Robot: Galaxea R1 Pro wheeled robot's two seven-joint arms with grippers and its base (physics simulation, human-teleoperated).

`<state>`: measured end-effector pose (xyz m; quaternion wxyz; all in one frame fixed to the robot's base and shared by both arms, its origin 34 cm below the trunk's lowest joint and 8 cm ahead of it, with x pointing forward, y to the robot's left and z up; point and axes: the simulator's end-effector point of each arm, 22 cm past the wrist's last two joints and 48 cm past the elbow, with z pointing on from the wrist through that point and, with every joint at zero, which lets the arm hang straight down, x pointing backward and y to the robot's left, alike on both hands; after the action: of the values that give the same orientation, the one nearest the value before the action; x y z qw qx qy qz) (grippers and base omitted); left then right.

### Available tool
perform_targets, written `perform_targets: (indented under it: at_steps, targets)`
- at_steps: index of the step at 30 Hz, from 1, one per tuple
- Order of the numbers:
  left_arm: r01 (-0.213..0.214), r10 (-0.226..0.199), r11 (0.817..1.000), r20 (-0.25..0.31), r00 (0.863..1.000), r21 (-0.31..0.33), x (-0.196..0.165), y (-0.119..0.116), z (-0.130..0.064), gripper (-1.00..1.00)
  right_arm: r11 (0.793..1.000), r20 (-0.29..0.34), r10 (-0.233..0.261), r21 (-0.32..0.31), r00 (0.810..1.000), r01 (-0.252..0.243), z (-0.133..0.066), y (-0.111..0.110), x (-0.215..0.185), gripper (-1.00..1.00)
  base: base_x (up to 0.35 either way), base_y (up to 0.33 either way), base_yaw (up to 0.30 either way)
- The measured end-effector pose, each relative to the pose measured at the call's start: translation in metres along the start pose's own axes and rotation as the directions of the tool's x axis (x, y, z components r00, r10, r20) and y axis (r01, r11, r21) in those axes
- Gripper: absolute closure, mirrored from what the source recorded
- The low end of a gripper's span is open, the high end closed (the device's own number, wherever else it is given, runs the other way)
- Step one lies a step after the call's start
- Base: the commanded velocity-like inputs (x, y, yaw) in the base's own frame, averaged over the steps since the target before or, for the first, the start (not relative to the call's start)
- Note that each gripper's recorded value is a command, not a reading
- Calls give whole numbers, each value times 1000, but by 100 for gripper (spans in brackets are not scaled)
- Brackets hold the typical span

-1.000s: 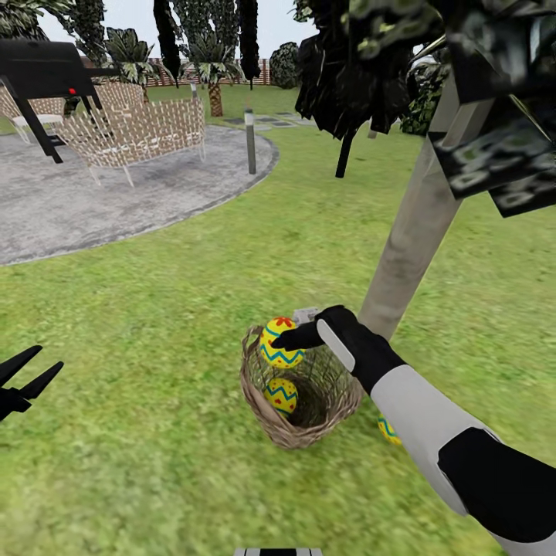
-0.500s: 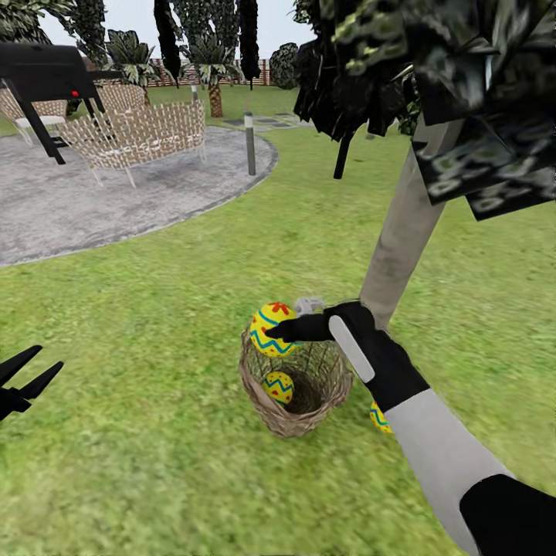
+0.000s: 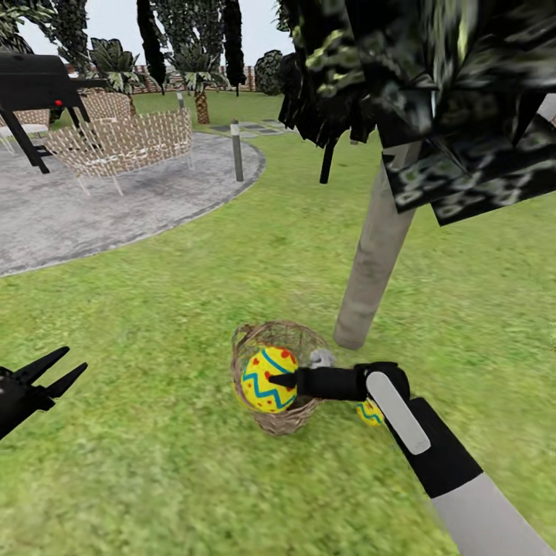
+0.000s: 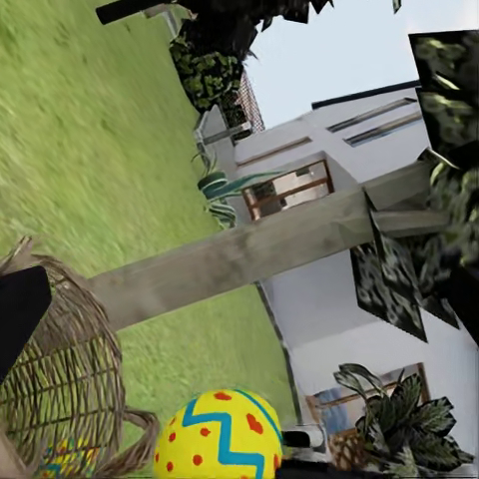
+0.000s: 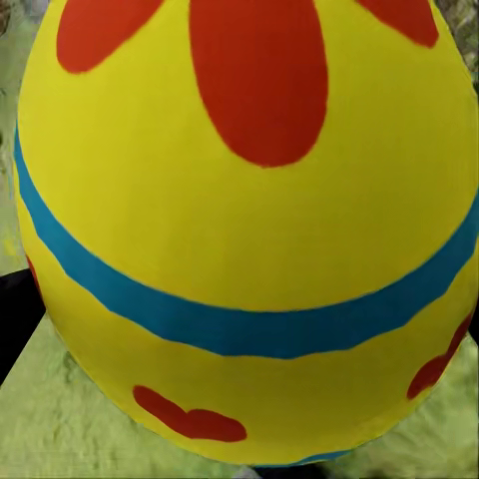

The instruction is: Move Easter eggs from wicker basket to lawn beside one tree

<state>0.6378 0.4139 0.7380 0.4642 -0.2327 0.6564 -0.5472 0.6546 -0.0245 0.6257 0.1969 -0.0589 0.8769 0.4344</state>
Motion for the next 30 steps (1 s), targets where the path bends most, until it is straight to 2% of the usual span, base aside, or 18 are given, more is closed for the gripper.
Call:
perform_targets:
  at_steps: [1,3,7,9,10,11,13,15,16,17,18,19,21,22,24,26,27,30]
  targets:
    - [5,-5,1000,1,1000,-1,-1,-1,0,-100,999,16,24,34,1000,-24,-13,-20,-2,100,0,0,-194]
    - [6,-6,1000,3,1000,2,-3,-6,0,-100,997,36,48,61,998,-50,-28,-35,-6,100,0,0,-196]
    - [-4,4,1000,5,1000,20,-10,-21,1,-100,978,29,42,203,999,-47,-80,-96,-3,100,0,0,-200]
    - [-3,3,1000,0,1000,28,-10,-28,4,-100,945,70,30,324,997,-51,-137,-142,-22,100,0,0,-209]
    - [1,-1,1000,-11,1000,30,-6,-30,7,-100,914,84,6,403,996,-40,-165,-164,-32,100,0,0,-210]
    - [3,-2,999,-24,1000,32,-4,-32,9,-100,866,71,-30,500,997,-10,-192,-188,-36,100,0,0,-210]
    - [5,-4,999,-26,1000,44,-7,-40,10,-100,722,24,-101,690,995,57,-245,-232,-44,100,0,0,-211]
    - [7,-6,998,-23,1000,58,-10,-48,11,-100,566,-14,-143,819,990,93,-285,-258,-52,100,0,0,-203]
    - [7,-6,998,-22,1000,61,-11,-51,12,-100,422,-33,-162,901,986,100,-318,-274,-58,100,0,0,-167]
    - [7,-5,998,-22,1000,62,-11,-53,13,-100,242,-49,-168,966,985,90,-356,-289,-62,100,0,0,-138]
    - [8,-6,998,-22,1000,63,-11,-55,13,-100,137,-43,-163,988,986,66,-375,-295,-62,100,0,0,-48]
    - [8,-7,998,-22,1000,64,-11,-56,14,-100,52,-2,-174,999,985,11,-377,-298,-64,100,0,0,-25]
    - [10,-9,998,-23,1000,64,-11,-59,16,-100,43,54,-181,998,982,-47,-344,-299,-56,100,0,0,-7]
    - [14,-11,998,-34,999,69,-5,-60,20,-100,27,54,-202,998,978,-49,-319,-301,-51,100,0,0,-1]
    - [6,-2,996,-50,999,87,1,-68,25,-100,-12,37,-244,999,969,-42,-292,-309,-52,100,0,0,0]
    - [-5,14,993,-71,997,121,7,-80,31,-100,-9,59,-274,998,960,-63,-271,-319,-55,100,0,0,0]
    - [-9,27,985,-104,994,173,17,-96,37,-100,-10,45,-275,999,961,-49,-262,-322,-53,100,0,0,0]
    - [19,48,936,-181,982,352,43,-141,42,-100,11,47,-257,999,965,-46,-257,-344,-71,100,0,-80,0]
